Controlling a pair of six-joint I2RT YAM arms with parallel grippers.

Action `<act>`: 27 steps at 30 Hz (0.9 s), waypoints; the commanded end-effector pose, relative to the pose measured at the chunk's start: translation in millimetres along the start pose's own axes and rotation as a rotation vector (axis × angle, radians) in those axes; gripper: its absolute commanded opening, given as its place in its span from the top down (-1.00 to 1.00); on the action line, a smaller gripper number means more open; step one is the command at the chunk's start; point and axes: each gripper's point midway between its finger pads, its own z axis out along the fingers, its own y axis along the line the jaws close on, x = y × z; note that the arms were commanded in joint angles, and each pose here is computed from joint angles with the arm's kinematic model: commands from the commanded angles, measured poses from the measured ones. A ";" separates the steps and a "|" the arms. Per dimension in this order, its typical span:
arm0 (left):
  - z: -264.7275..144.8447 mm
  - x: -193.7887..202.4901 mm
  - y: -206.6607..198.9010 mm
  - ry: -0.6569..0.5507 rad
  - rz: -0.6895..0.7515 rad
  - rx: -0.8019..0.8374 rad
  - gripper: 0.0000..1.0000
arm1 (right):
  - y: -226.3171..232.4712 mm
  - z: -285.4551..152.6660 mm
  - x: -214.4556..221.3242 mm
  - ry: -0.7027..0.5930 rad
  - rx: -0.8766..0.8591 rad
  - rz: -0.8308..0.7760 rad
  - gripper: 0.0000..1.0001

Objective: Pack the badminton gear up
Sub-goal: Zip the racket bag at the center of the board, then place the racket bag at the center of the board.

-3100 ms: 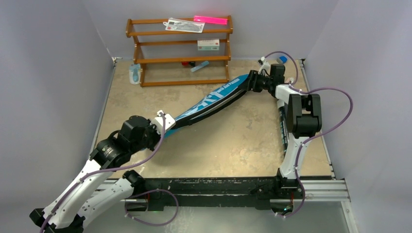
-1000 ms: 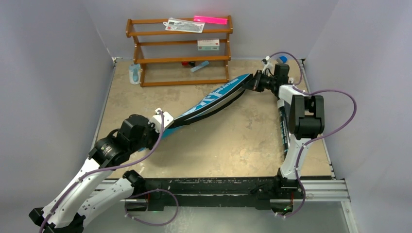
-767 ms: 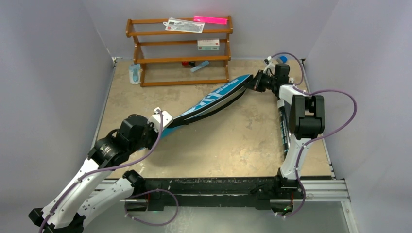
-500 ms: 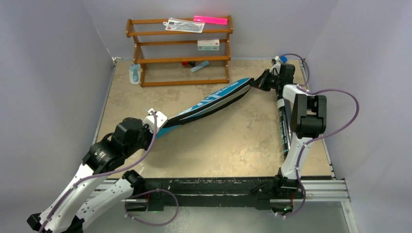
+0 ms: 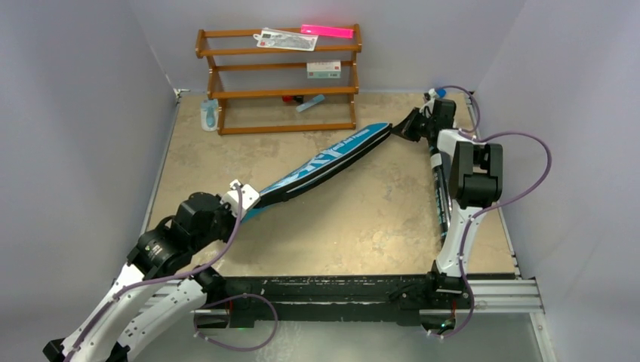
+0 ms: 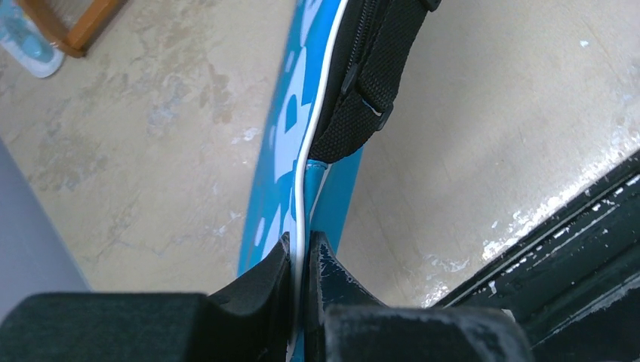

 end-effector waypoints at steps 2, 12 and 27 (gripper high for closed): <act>17.8 6.9 -21.3 0.011 0.090 0.122 1.00 | -13.8 -21.7 -37.4 -0.176 0.125 -0.021 1.00; 83.8 -10.5 -62.0 0.125 0.145 0.358 1.00 | -10.9 -61.5 -52.4 -0.299 0.079 -0.002 0.04; 127.1 -77.2 -67.1 0.021 -0.089 0.304 -0.45 | 66.2 -123.4 -77.4 -0.377 -0.016 -0.225 -0.93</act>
